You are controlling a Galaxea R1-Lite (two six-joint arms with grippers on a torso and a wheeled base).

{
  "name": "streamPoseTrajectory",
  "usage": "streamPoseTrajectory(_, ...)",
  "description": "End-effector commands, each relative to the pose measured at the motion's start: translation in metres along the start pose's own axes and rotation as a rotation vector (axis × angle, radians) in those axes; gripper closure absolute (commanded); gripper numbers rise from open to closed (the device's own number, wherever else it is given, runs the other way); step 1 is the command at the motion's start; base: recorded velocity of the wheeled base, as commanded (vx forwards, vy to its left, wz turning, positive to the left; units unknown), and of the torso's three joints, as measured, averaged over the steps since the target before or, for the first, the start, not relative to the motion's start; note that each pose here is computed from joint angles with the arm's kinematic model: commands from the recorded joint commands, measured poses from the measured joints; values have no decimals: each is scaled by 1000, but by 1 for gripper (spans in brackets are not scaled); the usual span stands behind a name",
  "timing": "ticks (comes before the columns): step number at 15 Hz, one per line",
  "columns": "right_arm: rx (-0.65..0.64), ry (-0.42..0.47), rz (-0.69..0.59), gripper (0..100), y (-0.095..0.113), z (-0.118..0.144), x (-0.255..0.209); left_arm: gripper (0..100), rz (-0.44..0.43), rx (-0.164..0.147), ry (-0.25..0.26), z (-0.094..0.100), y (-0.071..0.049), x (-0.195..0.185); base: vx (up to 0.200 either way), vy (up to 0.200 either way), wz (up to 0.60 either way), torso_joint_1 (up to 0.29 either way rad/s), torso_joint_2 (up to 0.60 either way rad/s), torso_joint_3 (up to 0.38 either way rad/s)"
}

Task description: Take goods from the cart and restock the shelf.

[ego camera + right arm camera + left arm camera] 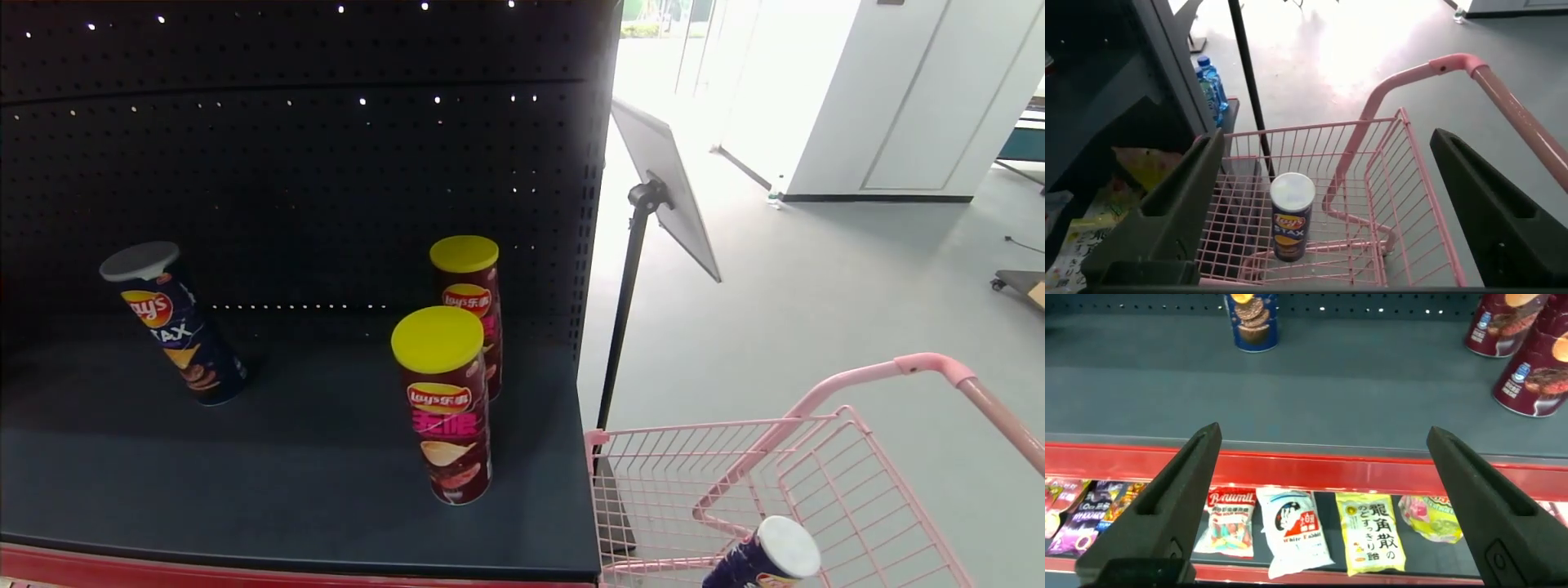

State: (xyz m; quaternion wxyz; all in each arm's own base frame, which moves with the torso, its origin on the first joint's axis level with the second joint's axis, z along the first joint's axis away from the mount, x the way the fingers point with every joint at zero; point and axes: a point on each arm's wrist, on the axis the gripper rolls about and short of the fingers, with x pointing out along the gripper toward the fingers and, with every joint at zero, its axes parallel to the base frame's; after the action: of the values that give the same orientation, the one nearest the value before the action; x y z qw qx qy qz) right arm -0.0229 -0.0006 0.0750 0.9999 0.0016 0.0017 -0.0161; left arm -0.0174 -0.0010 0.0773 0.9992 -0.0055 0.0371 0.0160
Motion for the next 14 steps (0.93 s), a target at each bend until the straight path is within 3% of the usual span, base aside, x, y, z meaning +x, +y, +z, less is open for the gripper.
streamPoseTrajectory(1,0,1,0,0,0,0,0,0,1,0,1,0,0,0,0,0,0,0,0,0)
streamPoseTrajectory(5,4,1,1,0,0,0,0,0,1,0,1,0,0,0,0,0,0,-13,16,14)
streamPoseTrajectory(14,6,1,0,0,0,0,0,0,1,1,-1,0,0,0,0,0,0,-142,332,180)
